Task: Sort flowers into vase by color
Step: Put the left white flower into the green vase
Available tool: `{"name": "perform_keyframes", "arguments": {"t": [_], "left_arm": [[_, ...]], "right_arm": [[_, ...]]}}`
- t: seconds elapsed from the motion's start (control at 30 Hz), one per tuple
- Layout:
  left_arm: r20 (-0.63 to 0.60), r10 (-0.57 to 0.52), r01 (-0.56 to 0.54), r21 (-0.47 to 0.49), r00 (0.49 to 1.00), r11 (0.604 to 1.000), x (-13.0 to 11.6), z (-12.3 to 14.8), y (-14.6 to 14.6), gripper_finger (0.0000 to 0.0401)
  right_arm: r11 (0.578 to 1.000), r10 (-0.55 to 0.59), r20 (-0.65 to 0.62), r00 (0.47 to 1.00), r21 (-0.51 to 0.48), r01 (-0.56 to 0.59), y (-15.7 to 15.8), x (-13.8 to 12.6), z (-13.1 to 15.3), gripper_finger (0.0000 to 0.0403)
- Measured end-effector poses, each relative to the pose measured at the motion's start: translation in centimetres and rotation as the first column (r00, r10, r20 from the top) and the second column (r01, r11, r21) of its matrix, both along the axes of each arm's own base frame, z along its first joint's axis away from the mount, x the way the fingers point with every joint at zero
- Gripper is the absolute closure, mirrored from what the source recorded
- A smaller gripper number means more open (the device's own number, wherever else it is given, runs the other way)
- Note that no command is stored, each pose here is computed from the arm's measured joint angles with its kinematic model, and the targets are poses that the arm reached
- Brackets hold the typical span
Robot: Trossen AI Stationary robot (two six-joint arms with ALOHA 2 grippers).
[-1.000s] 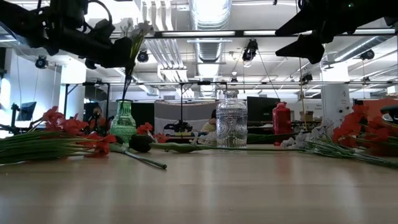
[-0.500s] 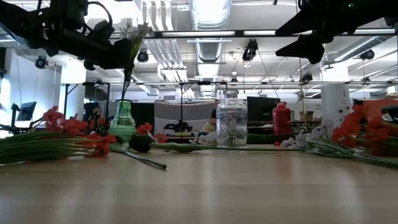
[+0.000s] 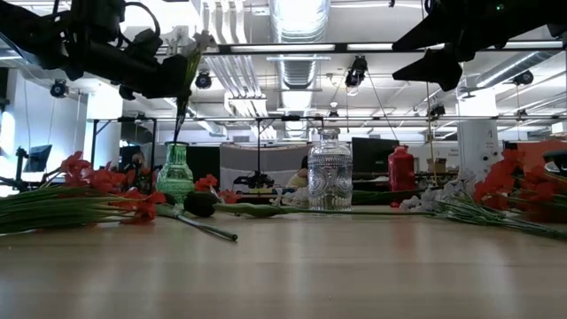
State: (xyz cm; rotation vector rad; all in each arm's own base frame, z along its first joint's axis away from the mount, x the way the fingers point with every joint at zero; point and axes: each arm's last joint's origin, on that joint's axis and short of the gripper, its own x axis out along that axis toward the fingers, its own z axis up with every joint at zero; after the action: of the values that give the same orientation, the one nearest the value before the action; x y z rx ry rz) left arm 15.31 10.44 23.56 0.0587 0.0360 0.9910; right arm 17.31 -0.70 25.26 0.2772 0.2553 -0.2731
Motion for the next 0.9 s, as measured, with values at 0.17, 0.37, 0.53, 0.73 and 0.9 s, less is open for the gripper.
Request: {"name": "perform_keyframes", "arguments": {"t": [0.17,0.37,0.53,0.73,0.9], "left_arm": [[0.004,0.0,0.0,-0.003,1.0,1.0,0.0,0.0,0.0,0.0306],[0.004,-0.001,0.001,-0.003,1.0,1.0,0.0,-0.01,-0.01,0.0266],[0.003,-0.001,0.001,-0.003,1.0,1.0,0.0,-0.01,-0.01,0.0234],[-0.014,0.0,0.0,-0.038,1.0,0.999,-0.01,-0.42,-0.01,0.0194],[0.006,-0.001,0.001,-0.049,1.0,0.999,-0.05,-0.37,-0.07,0.0164]], "right_arm": [[1.0,0.0,-0.006,1.0,0.0,0.0,0.0,-0.02,-0.05,0.0087],[1.0,0.0,-0.006,1.0,0.0,0.0,0.01,-0.02,-0.06,0.0087],[1.0,-0.002,-0.007,1.0,0.006,0.002,0.0,-0.02,-0.08,0.0087],[1.0,-0.004,-0.01,1.0,0.014,0.004,0.0,-0.05,-0.13,0.0087],[1.0,-0.004,-0.01,1.0,0.014,0.004,0.0,-0.05,-0.13,0.0087]]}}
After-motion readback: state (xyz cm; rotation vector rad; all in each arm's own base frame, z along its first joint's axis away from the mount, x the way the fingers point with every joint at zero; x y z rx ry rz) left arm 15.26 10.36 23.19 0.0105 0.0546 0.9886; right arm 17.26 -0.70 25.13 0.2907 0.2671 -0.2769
